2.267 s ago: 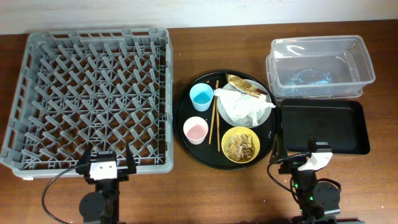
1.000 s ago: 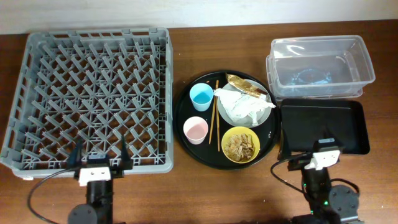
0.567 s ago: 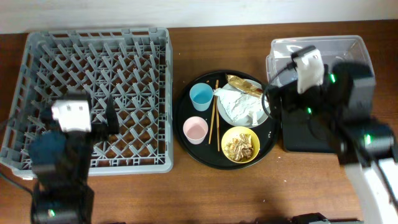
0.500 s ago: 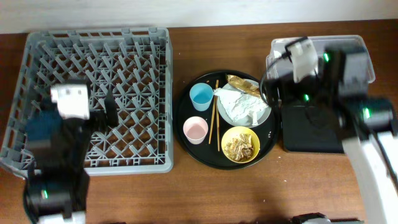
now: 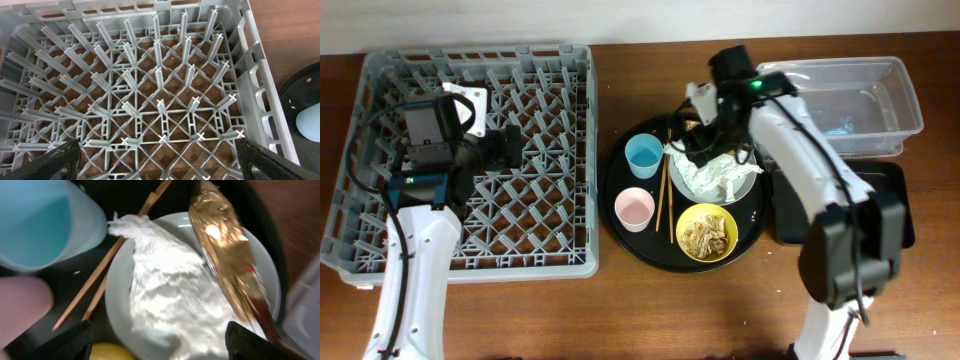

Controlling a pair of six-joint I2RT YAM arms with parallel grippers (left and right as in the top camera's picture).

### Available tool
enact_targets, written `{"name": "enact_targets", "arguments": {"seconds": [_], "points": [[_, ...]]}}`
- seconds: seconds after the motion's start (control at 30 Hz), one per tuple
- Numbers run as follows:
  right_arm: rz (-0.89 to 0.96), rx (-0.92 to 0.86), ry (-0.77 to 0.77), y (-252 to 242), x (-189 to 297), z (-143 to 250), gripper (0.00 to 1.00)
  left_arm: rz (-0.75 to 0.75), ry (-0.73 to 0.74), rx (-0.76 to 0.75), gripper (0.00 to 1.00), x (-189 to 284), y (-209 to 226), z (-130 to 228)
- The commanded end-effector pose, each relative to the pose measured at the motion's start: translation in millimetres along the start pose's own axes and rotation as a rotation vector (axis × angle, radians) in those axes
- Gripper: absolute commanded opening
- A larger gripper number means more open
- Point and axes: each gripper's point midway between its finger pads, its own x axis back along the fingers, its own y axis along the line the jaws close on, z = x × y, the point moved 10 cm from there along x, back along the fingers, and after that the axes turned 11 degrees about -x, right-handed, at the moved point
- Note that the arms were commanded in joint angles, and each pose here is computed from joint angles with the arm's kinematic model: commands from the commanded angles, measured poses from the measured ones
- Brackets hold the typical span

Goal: Sort waste into correct bins and load items into the dishwasher rack
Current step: 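Grasp the white tissue with the right gripper and drop it into the clear bin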

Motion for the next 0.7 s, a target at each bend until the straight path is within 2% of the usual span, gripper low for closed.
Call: {"name": "enact_targets", "arguments": {"seconds": [0.0,0.2,0.27,0.3,0.37,0.4,0.47,0.6,0.67], "points": [[0.100,0.012,0.056,-9,-36,-4,0.85,0.005,-0.010,0.000,0.99,1,1,-3],[0.151,0.009,0.138,-21,-91,-1,0.86,0.005,-0.009,0.000,0.99,1,1,-3],[0.154,0.008,0.154,-22,-99,1,0.77,0.005,-0.009,0.000,0.99,1,1,-3],[0.154,0.007,0.165,-22,-103,2,0.68,0.005,-0.009,0.000,0.99,1,1,-3],[0.153,0.007,0.182,-23,-108,6,0.43,0.005,-0.009,0.000,0.99,1,1,-3],[0.153,0.000,0.183,-23,-109,6,0.27,0.005,-0.009,0.000,0.99,1,1,-3],[0.154,-0.013,0.185,-23,-108,6,0.04,0.005,-0.009,0.000,0.99,1,1,-3],[0.100,-0.037,0.191,-16,-85,-4,0.04,0.005,-0.009,0.000,0.99,1,1,-3],[0.087,-0.096,0.129,-10,-40,-26,0.04,0.005,-0.010,0.000,0.99,1,2,-3]]}}
